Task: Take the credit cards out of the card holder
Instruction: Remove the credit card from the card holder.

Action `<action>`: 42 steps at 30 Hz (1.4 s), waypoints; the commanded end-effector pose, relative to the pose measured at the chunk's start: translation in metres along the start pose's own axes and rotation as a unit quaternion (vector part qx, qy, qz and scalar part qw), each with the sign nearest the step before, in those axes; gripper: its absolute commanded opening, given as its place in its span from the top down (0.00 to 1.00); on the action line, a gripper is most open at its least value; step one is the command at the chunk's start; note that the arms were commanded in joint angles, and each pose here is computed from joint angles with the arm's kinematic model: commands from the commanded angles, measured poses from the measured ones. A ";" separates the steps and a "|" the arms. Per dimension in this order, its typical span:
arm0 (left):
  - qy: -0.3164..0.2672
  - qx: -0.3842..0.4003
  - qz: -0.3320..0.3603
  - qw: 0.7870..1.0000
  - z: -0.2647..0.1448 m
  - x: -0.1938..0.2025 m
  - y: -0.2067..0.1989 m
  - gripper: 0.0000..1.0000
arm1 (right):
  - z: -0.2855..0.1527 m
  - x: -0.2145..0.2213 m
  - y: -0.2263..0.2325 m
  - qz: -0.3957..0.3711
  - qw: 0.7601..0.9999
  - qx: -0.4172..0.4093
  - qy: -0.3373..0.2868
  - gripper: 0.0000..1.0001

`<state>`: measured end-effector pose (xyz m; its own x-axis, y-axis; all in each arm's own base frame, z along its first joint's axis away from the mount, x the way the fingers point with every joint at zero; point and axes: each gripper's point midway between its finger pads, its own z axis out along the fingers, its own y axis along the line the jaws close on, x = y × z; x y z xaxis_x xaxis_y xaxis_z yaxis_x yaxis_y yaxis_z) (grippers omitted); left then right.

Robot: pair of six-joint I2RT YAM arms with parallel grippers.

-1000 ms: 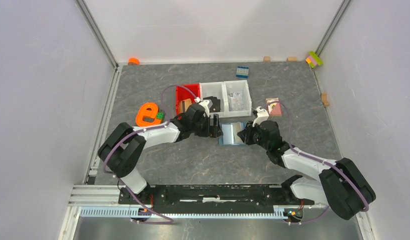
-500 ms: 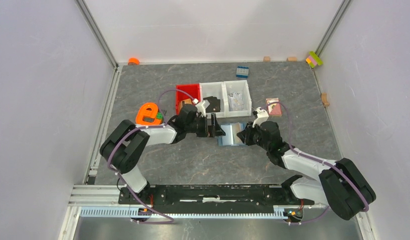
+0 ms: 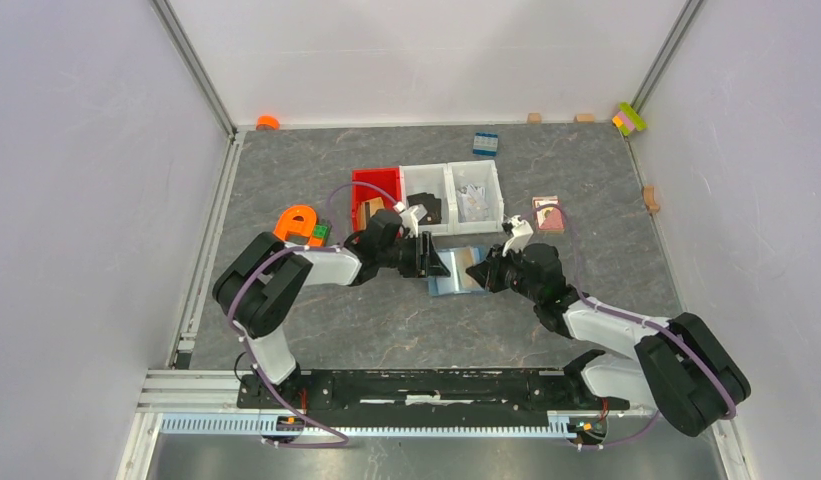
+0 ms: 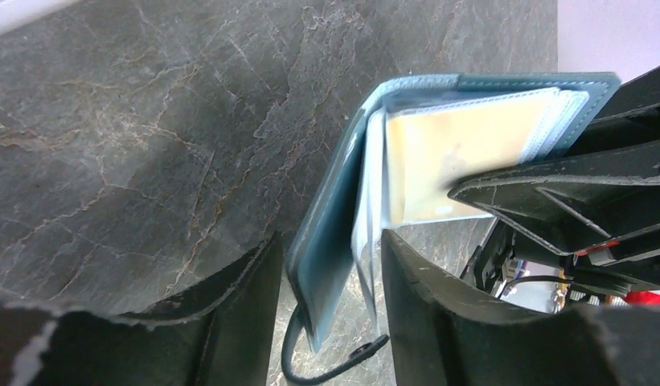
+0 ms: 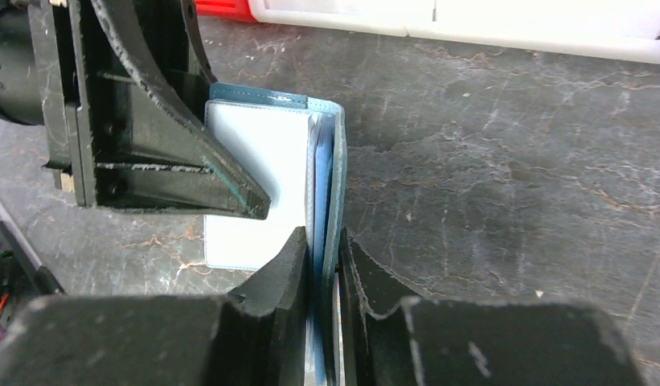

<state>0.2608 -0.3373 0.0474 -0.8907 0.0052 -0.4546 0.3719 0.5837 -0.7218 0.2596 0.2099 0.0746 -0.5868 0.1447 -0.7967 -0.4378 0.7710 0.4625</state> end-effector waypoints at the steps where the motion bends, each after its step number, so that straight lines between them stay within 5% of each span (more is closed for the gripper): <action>1: -0.043 0.023 0.033 0.998 -0.012 -0.024 -0.023 0.48 | 0.001 -0.014 0.025 -0.001 0.998 -0.062 -0.030 0.84; 4: -0.067 0.023 0.044 0.997 -0.021 -0.031 -0.028 0.53 | -0.002 -0.017 0.032 -0.003 0.996 -0.083 -0.039 0.84; 9: -0.122 0.003 0.072 0.990 -0.047 -0.045 -0.035 0.46 | -0.008 -0.024 0.041 -0.012 0.993 -0.104 -0.057 0.84; 13: -0.163 0.004 0.095 0.982 -0.068 -0.054 -0.045 0.22 | -0.014 -0.029 0.049 -0.016 0.989 -0.125 -0.074 0.84; 15: -0.192 0.000 0.102 0.976 -0.081 -0.060 -0.049 0.01 | -0.018 -0.032 0.052 -0.019 0.987 -0.132 -0.085 0.84; 24: -0.347 0.016 0.121 0.930 -0.146 -0.071 -0.061 0.00 | -0.030 -0.043 0.057 -0.033 0.982 -0.141 -0.118 0.81; 27: -0.337 0.078 0.142 0.928 -0.141 -0.062 -0.078 0.00 | -0.031 -0.043 0.058 -0.033 0.982 -0.144 -0.120 0.81; 31: -0.263 0.063 0.139 0.953 -0.119 -0.058 -0.079 0.00 | -0.033 -0.045 0.060 -0.034 0.981 -0.149 -0.123 0.81; 42: -0.188 0.062 0.137 0.971 -0.085 -0.038 -0.069 0.09 | -0.030 -0.051 0.066 -0.027 0.979 -0.161 -0.126 0.79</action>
<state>0.2466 -0.2981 0.1688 -0.5965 -0.2318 -0.7684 0.5971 0.5116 -0.6179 0.2348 0.2289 0.1351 -0.4360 0.2471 -0.8653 -0.6469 0.5824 0.4923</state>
